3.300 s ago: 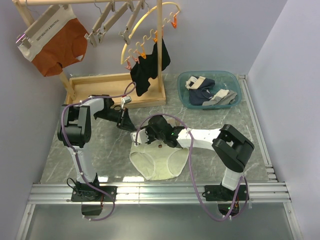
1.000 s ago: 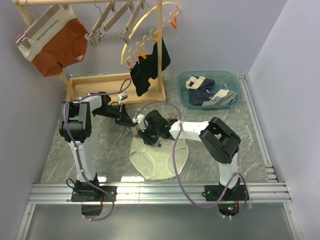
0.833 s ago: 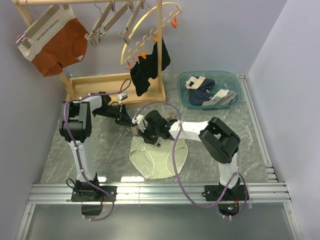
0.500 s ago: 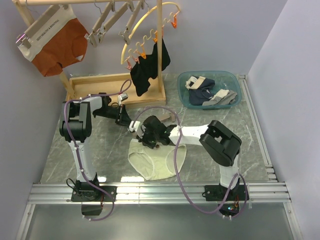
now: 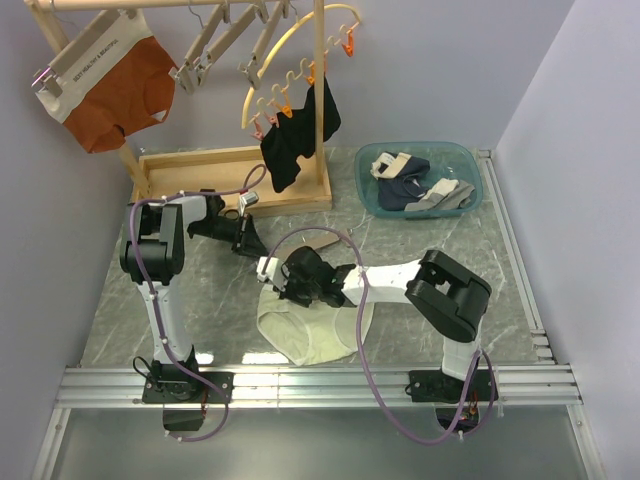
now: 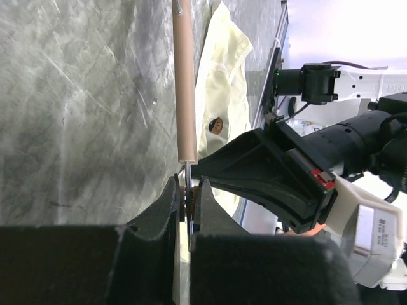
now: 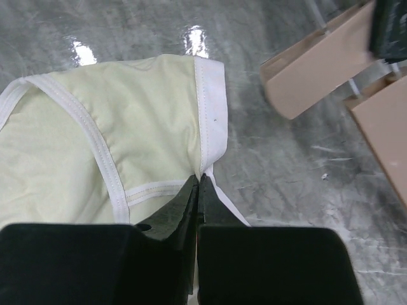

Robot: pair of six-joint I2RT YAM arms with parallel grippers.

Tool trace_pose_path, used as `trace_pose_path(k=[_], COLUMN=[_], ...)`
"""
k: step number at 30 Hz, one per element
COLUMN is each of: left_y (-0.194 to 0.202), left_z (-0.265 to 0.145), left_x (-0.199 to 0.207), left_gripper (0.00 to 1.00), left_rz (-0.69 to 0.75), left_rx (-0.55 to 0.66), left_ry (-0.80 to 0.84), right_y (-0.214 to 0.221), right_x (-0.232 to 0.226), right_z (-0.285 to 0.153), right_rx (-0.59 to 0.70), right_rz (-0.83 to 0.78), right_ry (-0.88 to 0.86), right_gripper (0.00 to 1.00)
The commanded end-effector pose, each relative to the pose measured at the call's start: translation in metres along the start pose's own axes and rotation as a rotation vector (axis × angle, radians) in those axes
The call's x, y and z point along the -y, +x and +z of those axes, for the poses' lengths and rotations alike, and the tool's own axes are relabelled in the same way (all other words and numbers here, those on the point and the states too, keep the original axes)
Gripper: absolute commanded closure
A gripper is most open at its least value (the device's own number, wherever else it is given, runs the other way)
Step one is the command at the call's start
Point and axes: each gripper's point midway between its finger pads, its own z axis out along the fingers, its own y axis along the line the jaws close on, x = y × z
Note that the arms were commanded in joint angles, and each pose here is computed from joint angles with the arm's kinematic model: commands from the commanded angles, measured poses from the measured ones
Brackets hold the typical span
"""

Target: Clip the underwear to the hanger

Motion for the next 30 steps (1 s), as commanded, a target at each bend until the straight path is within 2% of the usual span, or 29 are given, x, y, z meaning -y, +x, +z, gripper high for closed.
trace_pose_path(k=[1, 30], left_y=[0.009, 0.019], left_z=[0.004, 0.011], left_x=[-0.005, -0.009], left_gripper=[0.99, 1.00], left_rz=[0.020, 0.035], left_rx=[-0.025, -0.057], left_ry=[-0.015, -0.019], right_y=[-0.028, -0.052], right_x=[0.013, 0.015], right_z=[-0.012, -0.022], right_rx=[0.088, 0.153], right_rz=[-0.031, -0.068], right_ry=[0.061, 0.052], right_gripper=[1.00, 1.00])
